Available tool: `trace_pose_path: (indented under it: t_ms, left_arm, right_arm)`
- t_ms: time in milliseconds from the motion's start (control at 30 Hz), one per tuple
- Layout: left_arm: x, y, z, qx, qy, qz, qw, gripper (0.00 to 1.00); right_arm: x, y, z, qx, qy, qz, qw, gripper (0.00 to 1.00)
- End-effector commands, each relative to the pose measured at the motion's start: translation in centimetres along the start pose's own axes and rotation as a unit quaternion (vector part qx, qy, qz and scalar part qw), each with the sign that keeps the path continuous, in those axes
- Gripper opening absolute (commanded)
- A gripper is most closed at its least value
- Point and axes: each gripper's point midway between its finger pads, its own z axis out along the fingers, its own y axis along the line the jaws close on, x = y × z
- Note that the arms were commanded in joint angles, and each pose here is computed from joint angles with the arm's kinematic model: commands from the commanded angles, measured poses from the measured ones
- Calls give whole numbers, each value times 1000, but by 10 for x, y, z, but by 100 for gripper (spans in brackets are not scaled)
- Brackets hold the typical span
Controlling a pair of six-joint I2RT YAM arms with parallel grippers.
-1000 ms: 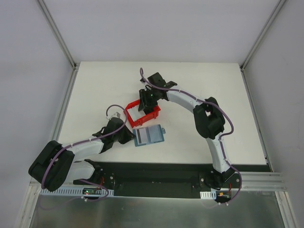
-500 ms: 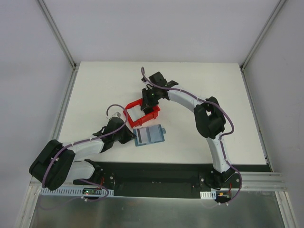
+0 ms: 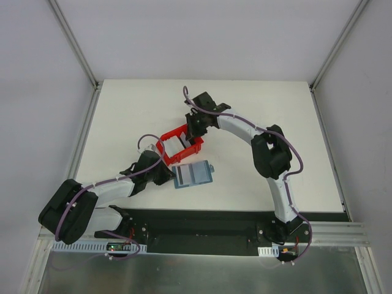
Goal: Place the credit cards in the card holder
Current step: Pick up the credit card from the storage box.
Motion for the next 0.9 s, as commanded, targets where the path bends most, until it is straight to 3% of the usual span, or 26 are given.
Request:
trace_pose_path:
  t_ms: [0, 867]
  left_arm:
    - [25, 49, -2, -85, 45, 16, 995, 0]
    - [27, 51, 0, -88, 53, 17, 995, 0]
  right_arm:
    - [-12, 14, -16, 8, -16, -32, 999, 0]
    - [-4, 16, 6, 28, 6, -52, 998, 12]
